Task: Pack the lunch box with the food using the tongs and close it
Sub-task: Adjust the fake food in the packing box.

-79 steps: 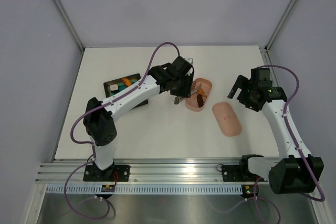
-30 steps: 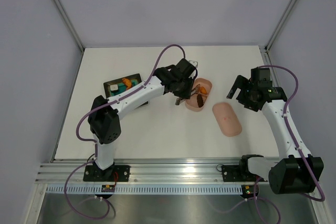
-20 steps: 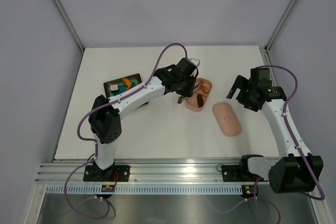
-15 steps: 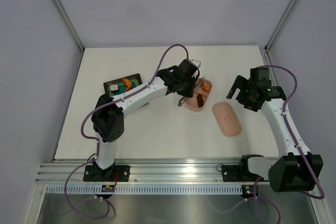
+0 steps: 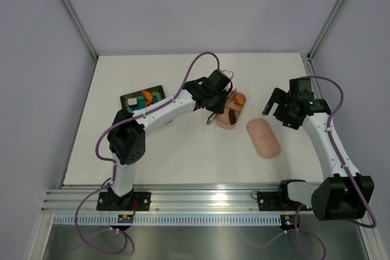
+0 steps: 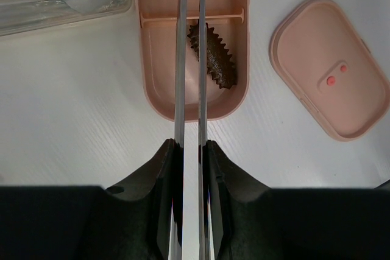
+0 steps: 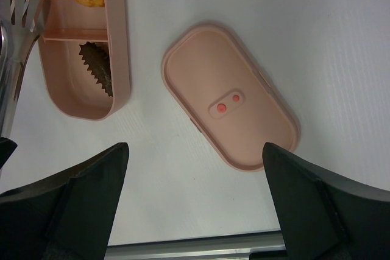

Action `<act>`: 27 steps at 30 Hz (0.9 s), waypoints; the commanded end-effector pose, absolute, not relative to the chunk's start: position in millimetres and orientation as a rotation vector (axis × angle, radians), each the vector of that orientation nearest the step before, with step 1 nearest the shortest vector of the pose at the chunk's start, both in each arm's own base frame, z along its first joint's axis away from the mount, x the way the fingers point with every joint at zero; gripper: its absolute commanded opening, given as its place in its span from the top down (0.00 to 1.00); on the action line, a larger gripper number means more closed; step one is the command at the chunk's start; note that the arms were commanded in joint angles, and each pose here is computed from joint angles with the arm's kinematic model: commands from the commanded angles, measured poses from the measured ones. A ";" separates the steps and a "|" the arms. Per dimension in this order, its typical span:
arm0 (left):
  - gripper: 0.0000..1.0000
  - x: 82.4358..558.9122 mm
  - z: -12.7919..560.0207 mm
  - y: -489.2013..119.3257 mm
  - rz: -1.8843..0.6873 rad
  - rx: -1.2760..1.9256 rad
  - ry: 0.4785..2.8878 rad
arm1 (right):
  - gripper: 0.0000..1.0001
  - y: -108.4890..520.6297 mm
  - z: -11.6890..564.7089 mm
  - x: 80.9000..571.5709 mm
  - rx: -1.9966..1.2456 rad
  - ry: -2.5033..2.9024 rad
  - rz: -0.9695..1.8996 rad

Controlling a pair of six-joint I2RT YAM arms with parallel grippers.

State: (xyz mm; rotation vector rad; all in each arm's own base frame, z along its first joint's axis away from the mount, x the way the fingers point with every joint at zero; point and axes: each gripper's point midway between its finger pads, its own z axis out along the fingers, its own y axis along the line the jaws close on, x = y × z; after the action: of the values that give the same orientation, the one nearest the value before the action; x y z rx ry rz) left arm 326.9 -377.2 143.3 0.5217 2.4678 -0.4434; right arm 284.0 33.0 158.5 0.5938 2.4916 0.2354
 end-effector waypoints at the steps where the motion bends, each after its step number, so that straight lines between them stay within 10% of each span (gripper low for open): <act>1: 1.00 338.1 180.8 -378.3 -0.469 0.492 2.343 | 0.01 36.0 169.7 292.3 0.551 2.457 0.267; 27: 1.00 358.6 187.7 -395.0 -0.575 0.435 2.129 | 0.00 37.3 166.3 289.9 0.544 2.469 0.274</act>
State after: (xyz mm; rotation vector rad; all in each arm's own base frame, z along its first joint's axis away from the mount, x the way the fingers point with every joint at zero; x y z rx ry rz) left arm 343.8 -383.2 147.6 0.4987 2.2757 -0.5009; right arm 283.8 33.8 158.6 0.5871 2.4938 0.2407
